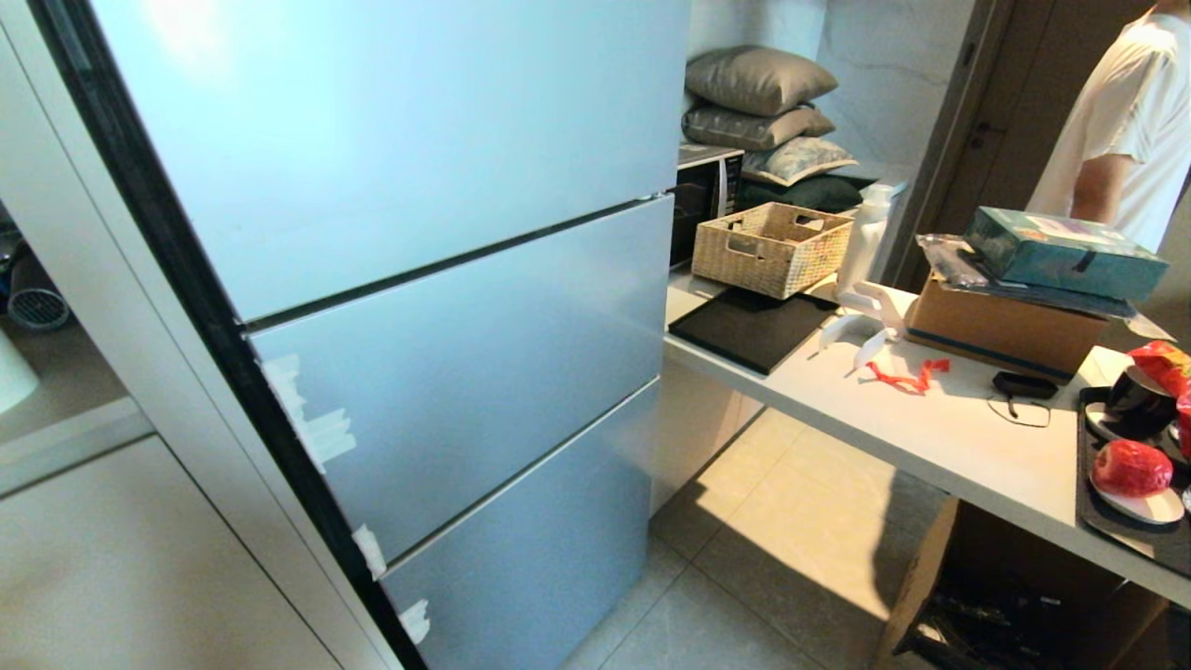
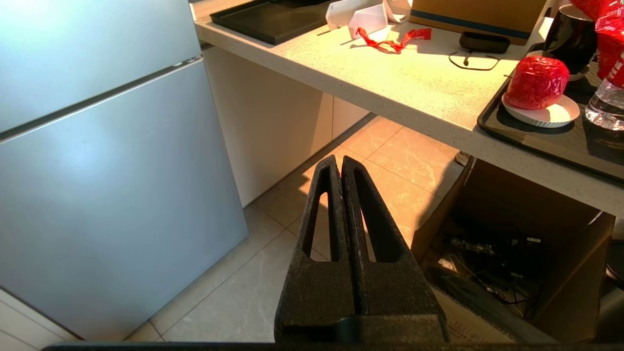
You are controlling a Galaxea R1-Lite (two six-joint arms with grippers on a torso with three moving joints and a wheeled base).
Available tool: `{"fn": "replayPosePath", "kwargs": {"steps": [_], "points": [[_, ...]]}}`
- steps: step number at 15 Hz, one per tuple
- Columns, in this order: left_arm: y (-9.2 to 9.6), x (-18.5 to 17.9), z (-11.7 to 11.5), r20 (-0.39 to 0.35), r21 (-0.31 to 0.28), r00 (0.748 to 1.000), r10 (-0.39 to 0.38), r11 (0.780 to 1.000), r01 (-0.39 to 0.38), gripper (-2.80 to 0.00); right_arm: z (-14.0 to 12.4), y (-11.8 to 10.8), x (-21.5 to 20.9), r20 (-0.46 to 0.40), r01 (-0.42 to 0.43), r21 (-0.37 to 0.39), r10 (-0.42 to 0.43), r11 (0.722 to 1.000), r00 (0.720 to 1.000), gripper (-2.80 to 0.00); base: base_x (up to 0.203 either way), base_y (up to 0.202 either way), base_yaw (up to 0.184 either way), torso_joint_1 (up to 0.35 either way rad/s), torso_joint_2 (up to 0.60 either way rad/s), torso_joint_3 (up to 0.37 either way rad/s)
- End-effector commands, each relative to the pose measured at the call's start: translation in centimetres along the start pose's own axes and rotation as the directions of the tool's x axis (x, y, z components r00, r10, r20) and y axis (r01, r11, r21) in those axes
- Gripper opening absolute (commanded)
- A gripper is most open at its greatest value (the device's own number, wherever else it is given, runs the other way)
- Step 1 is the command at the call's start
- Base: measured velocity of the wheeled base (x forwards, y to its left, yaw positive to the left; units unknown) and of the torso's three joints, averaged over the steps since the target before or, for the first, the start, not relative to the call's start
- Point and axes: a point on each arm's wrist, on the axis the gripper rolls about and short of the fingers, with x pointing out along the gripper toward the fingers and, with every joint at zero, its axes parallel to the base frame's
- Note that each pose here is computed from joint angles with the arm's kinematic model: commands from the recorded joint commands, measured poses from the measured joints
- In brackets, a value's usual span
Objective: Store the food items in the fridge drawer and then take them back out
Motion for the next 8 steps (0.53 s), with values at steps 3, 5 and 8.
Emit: {"fn": "replayPosePath", "kwargs": {"steps": [3, 5, 8], "points": [[-0.2, 1.1, 7.1, 0.022, -0.157, 0.998, -0.059, 0.986, 0.062, -2.80, 0.0, 0.0, 0.0, -0.001, 0.000, 0.000, 0.000, 1.000, 1.000, -2.80, 0.000, 0.000, 0.000, 0.000, 0.00, 0.000], [-0.4, 4.3, 8.5, -0.110, -0.323, 0.987, -0.116, 0.943, 0.075, -2.80, 0.0, 0.0, 0.0, -0.001, 0.000, 0.000, 0.000, 1.000, 1.000, -2.80, 0.000, 0.000, 0.000, 0.000, 0.00, 0.000], [-0.7, 10.5, 9.0, -0.259, -0.575, 0.954, -0.147, 0.818, -0.030, -2.80, 0.0, 0.0, 0.0, -0.001, 0.000, 0.000, 0.000, 1.000, 1.000, -2.80, 0.000, 0.000, 0.000, 0.000, 0.00, 0.000]]}}
